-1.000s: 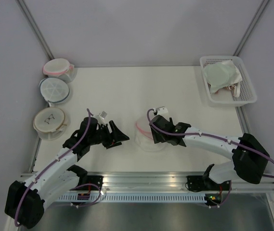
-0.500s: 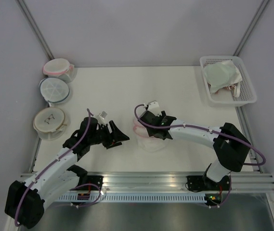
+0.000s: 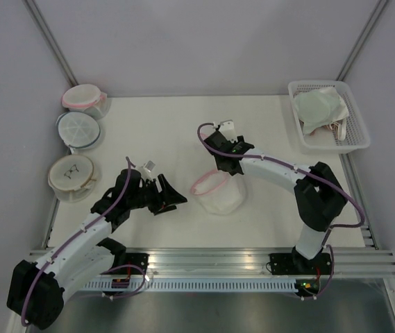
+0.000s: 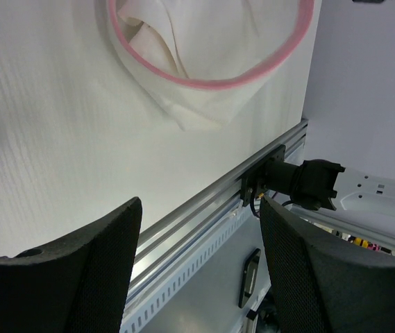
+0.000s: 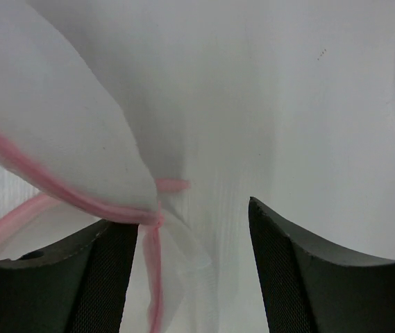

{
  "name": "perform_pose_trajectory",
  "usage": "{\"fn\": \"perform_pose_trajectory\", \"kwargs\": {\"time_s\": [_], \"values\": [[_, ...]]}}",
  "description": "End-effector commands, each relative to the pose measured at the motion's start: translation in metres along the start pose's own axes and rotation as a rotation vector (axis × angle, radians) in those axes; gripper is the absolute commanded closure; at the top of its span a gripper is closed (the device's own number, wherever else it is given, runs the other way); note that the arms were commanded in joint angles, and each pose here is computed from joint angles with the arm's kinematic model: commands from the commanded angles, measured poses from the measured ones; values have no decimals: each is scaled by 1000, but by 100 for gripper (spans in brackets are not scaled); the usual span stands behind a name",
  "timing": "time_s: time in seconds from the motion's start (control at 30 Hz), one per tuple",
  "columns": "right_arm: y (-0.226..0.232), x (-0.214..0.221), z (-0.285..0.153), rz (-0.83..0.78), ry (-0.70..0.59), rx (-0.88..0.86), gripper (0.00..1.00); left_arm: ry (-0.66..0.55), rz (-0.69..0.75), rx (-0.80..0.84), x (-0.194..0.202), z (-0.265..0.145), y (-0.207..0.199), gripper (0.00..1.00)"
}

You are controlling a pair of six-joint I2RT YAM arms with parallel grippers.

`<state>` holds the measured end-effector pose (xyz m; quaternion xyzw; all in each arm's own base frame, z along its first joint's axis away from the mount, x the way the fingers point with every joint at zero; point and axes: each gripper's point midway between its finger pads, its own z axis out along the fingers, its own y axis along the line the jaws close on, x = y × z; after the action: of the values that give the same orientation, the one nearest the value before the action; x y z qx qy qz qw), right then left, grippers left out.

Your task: Unzip the laundry bag and remove the bra

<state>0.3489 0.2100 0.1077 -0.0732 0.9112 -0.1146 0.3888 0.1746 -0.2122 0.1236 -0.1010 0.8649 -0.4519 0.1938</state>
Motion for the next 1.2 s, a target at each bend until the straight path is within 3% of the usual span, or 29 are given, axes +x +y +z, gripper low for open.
{"fn": "perform_pose_trajectory", "kwargs": {"time_s": [0.0,0.2,0.33,0.37,0.5,0.6,0.8,0.87,0.97,1.17], "values": [[-8,-2,26,0,50,31,30,-7,-11,41,-1,-1,-7,27],[-25,5,42,101,83,61,35,-12,-12,33,1,-2,-3,27],[-22,15,39,168,97,6,76,-7,-16,23,0,0,-1,27],[-23,15,36,177,98,-2,75,-13,-14,26,-1,1,-2,27],[-19,19,12,224,92,-103,38,-21,-22,66,-7,5,-11,27],[-13,4,-22,242,13,-223,30,-39,-38,100,-12,11,-16,26],[7,-7,-58,160,-29,-385,30,-15,-94,91,-17,27,-11,27],[19,-13,-57,120,-21,-424,34,-17,-105,91,-17,29,-10,28],[42,-19,-53,86,11,-491,48,-32,-117,76,-18,29,-5,28],[69,-7,-46,57,92,-576,58,-45,-119,69,-16,26,-1,28]]}}
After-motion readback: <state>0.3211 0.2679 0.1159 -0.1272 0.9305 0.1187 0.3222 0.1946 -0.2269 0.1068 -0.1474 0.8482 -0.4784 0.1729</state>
